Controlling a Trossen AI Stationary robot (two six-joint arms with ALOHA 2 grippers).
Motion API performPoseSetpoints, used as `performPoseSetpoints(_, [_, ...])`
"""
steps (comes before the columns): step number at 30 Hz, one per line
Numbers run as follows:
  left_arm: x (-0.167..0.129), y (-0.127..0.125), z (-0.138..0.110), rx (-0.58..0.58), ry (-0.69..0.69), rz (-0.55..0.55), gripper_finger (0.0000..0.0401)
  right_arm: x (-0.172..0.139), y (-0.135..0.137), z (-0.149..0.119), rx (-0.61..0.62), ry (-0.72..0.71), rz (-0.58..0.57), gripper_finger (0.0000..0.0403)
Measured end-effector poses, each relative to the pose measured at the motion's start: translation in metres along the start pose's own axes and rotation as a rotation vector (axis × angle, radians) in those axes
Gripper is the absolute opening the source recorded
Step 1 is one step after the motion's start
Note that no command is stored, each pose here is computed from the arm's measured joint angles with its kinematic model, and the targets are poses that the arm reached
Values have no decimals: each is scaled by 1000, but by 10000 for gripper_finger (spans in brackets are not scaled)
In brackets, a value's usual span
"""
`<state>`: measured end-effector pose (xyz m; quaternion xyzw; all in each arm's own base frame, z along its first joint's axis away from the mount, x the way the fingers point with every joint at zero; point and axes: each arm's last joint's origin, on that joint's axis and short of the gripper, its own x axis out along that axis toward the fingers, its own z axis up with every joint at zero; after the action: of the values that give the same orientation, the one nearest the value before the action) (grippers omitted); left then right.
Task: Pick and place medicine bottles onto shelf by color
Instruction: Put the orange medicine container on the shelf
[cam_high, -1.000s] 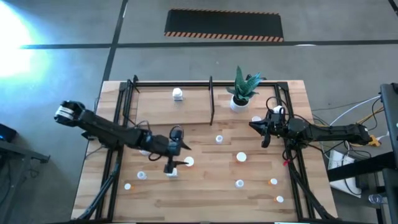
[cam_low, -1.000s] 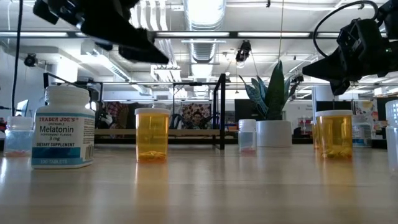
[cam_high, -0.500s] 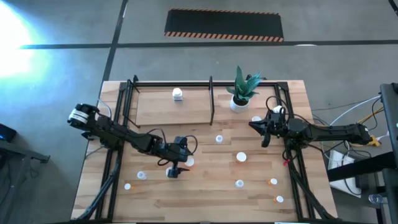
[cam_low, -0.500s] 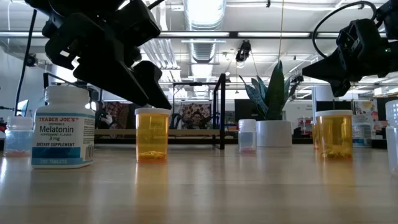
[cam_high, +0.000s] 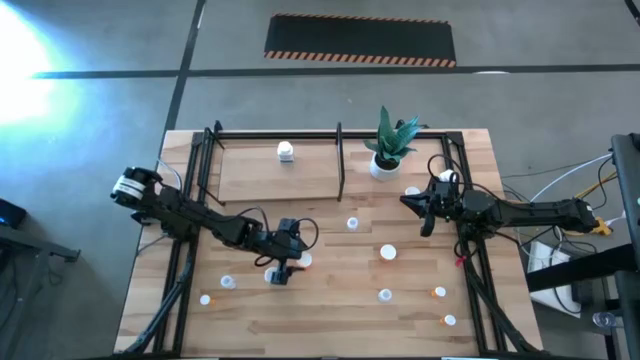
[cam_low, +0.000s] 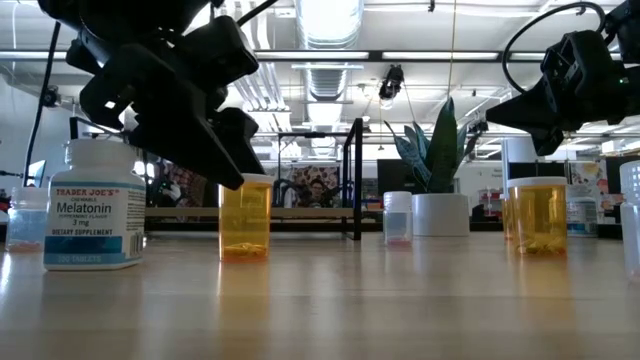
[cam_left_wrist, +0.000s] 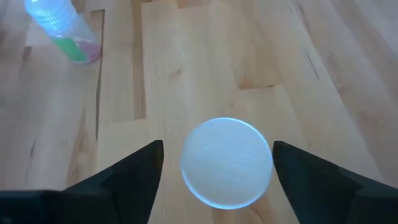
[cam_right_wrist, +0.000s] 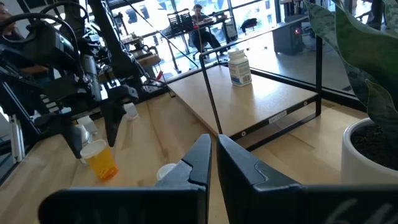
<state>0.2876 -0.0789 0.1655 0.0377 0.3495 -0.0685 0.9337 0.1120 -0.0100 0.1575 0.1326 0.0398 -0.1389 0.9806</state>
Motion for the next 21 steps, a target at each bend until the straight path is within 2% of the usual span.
performPoseSetpoints(13, [0,0,3,-1,-8,10,189,0,0,-1,9,5,-2,18])
performPoseSetpoints(21, [-3,1,25,-16,-69,-34,186,0,0,-1,7,11,-3,18])
